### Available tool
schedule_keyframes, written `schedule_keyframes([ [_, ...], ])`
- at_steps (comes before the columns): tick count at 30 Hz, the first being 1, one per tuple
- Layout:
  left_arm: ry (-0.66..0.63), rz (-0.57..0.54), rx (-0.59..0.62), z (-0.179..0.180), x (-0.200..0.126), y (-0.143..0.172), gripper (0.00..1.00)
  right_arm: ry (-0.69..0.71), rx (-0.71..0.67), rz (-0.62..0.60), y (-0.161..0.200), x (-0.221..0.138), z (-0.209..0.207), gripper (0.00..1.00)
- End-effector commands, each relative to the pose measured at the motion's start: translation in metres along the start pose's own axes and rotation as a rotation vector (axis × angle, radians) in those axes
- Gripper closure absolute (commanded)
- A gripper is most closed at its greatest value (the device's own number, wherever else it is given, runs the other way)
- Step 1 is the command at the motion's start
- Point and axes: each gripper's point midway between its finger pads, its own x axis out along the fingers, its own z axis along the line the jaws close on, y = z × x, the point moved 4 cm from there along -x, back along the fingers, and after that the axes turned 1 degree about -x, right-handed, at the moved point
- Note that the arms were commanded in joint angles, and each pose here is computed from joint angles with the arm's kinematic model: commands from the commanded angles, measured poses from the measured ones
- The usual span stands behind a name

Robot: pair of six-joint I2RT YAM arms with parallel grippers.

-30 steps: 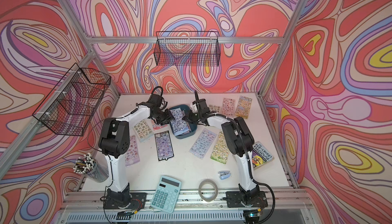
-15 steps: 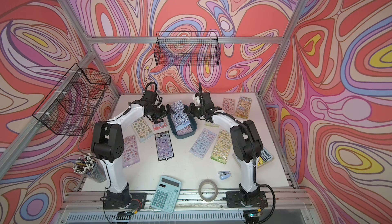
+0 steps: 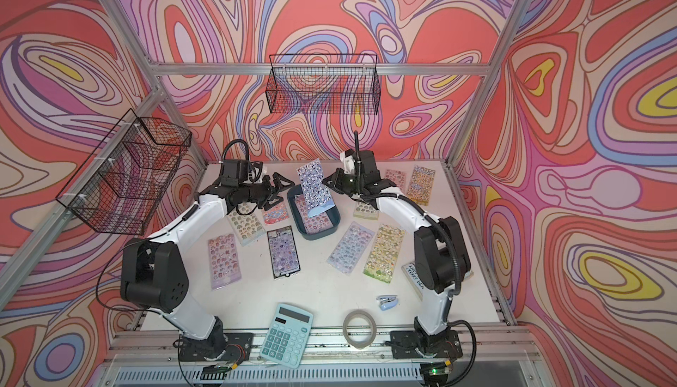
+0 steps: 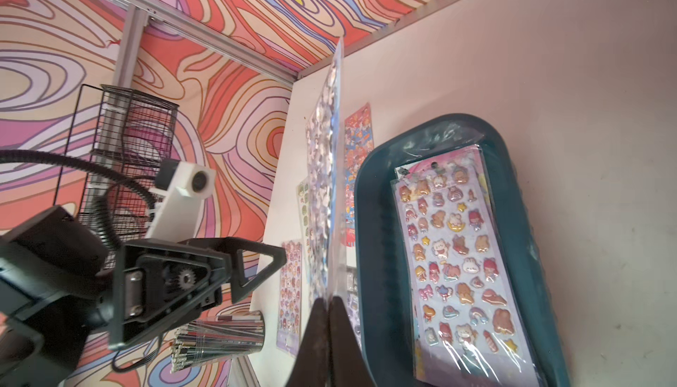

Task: Take the stickers out of the storage box
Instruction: Pick up the sticker from the storage box, then place the sticker at the center of the board.

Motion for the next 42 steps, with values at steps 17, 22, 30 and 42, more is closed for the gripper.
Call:
schedule_keyframes([
  [17, 0.159, 0.06, 0.116, -0.057, 0.017, 0.021, 0.34, 0.219, 0.068, -0.07, 0.009, -0.099, -0.032, 1.0],
  [22, 0.127, 0.062, 0.113, -0.052, 0.019, 0.022, 0.43, 0.443, 0.103, -0.112, 0.019, -0.163, -0.08, 1.0],
  [30, 0.094, 0.088, 0.095, -0.036, 0.027, 0.031, 0.44, 0.871, 0.184, -0.158, 0.037, -0.251, -0.158, 1.0],
  [42, 0.083, 0.117, 0.072, -0.022, 0.035, 0.037, 0.44, 0.932, 0.422, -0.287, 0.037, -0.281, -0.23, 1.0],
])
